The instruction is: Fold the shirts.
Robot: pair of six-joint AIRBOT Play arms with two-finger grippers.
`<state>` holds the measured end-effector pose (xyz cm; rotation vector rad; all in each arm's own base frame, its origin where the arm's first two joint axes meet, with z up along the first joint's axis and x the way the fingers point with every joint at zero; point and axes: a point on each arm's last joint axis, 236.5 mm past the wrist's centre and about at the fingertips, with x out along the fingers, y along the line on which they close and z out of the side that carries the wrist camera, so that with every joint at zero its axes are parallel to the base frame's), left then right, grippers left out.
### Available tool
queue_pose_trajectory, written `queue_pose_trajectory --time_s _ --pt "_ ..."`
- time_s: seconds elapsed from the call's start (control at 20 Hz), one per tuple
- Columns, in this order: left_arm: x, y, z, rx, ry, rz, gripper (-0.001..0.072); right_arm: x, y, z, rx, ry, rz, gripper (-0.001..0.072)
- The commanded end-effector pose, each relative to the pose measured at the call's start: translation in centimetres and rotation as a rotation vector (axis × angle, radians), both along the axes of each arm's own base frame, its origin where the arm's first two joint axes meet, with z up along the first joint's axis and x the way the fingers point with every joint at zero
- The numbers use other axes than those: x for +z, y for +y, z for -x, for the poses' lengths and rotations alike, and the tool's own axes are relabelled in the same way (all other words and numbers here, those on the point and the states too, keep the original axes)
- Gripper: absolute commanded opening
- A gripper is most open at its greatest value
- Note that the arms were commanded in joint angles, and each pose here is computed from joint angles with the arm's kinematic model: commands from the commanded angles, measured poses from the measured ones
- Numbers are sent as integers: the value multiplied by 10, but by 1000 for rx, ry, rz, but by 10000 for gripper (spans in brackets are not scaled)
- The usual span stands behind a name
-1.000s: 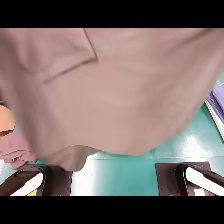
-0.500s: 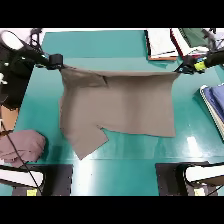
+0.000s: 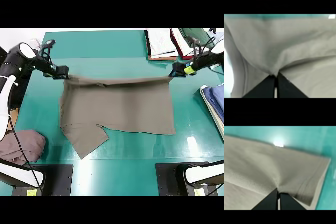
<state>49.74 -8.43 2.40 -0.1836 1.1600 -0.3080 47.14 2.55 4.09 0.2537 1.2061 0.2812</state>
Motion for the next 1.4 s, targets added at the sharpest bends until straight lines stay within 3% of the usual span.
queue_pose_trajectory --time_s 0.0,0.1,0.15,0.2,0.5,0.7,0.8,0.95,1.15,1.35 --pt "-33 1 21 -11 90 -8 23 -24 5 15 0 7 46 17" --pt "-47 8 32 -13 132 -39 52 -31 10 19 -14 8 41 43" --pt "-50 14 34 -1 144 -62 346 -31 10 18 -26 6 38 209" --pt "-50 20 37 16 158 -85 539 -27 10 16 -42 2 32 346" --pt "-12 64 92 -6 183 -282 547 28 18 56 5 -20 31 358" --pt "-33 77 177 106 238 -233 547 46 24 106 3 -62 30 358" --pt "-54 77 220 176 273 -187 547 53 33 121 -5 -98 -7 358" --pt "-77 43 259 219 327 -18 547 66 45 126 -36 -183 -73 357" --pt "-92 -4 272 217 363 196 547 78 47 130 -41 -225 -84 357" --pt "-100 -14 273 251 364 255 547 77 49 135 -30 -208 -85 357"
